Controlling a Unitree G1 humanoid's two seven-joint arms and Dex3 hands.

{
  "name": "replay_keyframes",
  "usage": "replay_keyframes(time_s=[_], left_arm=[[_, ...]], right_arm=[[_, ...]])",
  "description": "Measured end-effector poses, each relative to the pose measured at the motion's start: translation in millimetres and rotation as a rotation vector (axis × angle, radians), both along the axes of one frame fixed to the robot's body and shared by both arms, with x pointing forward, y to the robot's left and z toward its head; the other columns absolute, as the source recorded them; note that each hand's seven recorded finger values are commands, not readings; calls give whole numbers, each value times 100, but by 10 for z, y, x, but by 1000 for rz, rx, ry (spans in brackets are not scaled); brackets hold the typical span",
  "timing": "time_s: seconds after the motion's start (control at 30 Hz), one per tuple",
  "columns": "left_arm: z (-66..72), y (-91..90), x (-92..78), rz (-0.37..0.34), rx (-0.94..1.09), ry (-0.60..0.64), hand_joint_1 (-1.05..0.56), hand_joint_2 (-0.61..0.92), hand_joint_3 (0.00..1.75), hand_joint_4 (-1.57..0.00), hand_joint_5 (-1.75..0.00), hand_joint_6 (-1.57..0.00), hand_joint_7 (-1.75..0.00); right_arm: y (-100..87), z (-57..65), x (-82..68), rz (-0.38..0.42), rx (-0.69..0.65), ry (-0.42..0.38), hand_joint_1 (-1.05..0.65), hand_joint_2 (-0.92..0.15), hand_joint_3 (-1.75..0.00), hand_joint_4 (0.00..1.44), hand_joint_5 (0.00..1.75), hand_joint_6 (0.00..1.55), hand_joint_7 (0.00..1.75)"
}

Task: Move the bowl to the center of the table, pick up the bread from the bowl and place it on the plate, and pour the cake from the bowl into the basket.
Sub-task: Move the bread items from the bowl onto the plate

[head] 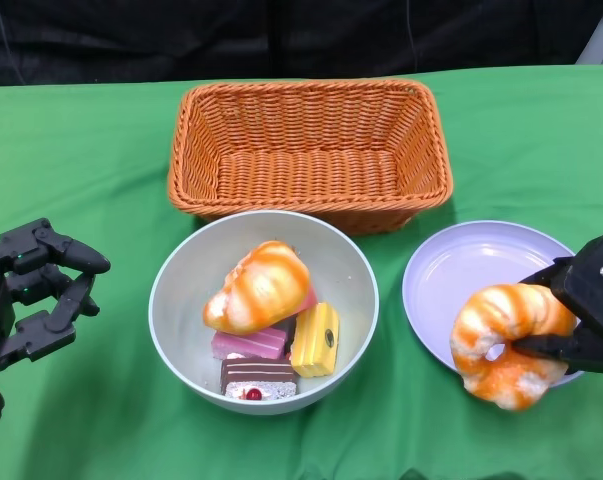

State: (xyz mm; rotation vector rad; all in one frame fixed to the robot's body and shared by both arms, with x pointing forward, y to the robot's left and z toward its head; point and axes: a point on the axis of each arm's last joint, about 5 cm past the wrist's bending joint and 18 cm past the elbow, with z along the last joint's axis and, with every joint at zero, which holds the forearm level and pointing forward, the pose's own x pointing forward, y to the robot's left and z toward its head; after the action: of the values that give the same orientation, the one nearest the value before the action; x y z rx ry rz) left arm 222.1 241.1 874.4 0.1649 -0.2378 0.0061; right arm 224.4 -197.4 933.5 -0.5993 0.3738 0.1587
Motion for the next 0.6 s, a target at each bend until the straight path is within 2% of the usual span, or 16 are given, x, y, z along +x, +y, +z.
replay_keyframes(time_s=[0.2,0.43,0.6], left_arm=[[2,4,0,0,2,0,-4,74,73,-82,-142,-82,-111],[2,5,0,1,2,0,-4,74,71,-82,-142,-83,-111],[2,9,0,2,-7,-2,-5,75,69,-79,-142,-81,-111]], right_arm=[[14,-75,15,-20,-46,3,-15,-92,-14,68,140,76,76],[31,-86,19,-19,-55,-6,-15,-92,-14,69,139,76,75],[23,-122,85,-51,-76,-3,-17,-92,-15,72,119,83,53]])
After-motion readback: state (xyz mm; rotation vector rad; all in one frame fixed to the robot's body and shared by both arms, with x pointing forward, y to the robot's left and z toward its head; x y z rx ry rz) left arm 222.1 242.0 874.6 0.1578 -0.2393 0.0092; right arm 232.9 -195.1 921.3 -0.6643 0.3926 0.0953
